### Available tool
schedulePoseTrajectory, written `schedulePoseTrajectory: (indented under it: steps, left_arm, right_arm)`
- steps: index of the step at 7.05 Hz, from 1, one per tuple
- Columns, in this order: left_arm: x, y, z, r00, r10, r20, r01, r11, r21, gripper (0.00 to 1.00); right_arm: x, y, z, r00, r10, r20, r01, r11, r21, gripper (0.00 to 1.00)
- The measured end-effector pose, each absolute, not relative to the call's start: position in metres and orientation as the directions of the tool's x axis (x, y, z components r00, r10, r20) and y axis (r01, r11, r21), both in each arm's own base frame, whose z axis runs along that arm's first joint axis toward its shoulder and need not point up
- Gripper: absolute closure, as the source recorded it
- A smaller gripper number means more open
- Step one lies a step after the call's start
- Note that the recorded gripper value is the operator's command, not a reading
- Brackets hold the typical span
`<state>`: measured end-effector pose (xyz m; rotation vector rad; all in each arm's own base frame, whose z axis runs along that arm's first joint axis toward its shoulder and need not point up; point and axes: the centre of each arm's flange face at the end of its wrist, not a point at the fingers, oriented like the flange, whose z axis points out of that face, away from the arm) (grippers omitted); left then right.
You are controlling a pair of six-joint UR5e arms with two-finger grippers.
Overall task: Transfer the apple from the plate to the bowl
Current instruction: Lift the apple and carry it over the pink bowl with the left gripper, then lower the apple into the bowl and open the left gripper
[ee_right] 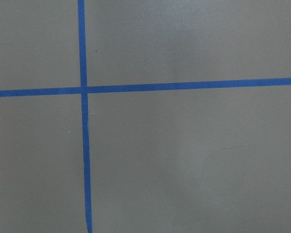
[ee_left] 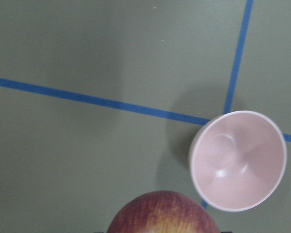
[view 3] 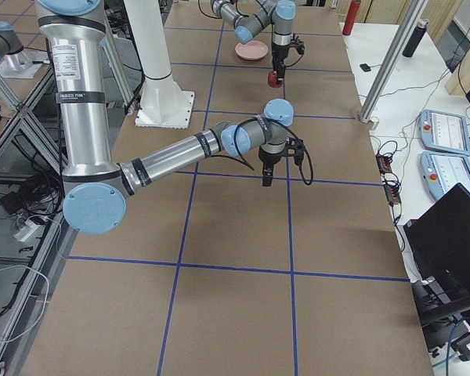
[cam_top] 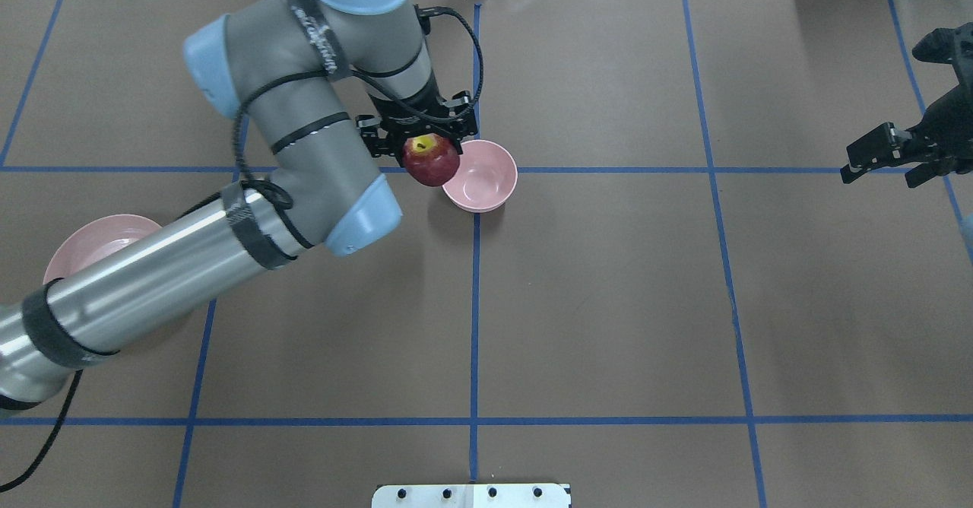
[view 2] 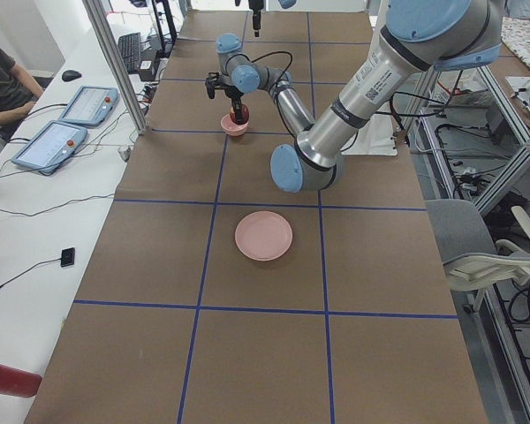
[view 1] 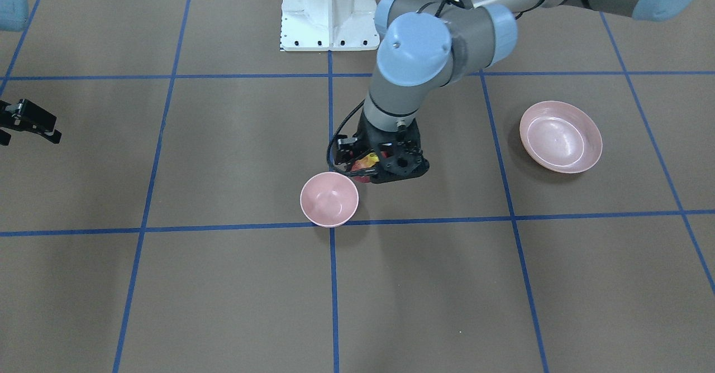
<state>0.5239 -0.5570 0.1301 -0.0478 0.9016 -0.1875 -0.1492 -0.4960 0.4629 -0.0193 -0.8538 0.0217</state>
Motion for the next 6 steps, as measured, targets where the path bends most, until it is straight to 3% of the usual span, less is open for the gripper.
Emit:
schedulePoseTrajectory:
  steps: [2,4,6]
  left_arm:
    - [0.588,-0.554,0.136,0.618,-0.158,-0.77,0.18,0.982,-0.057,1.0]
    - [0.616,-0.558,0.131,0.631,-0.143,-0.763,0.178,0.983,-0.037,0.02]
    - [0.623,-0.56,0.132,0.647,-0.113,-0.754,0.157,0.988,-0.013,0.01]
  right_arm:
    - [-0.153,-0.503,0.483,0.649,0.016,0.761,-0.013,1.0,-0.009,0.0]
    - [-0.154,-0.504,0.486,0.646,0.016,0.763,-0.014,1.0,-0.008,0.0]
    - [-0.154,-0.504,0.486,0.645,0.015,0.764,-0.014,1.0,-0.008,0.0]
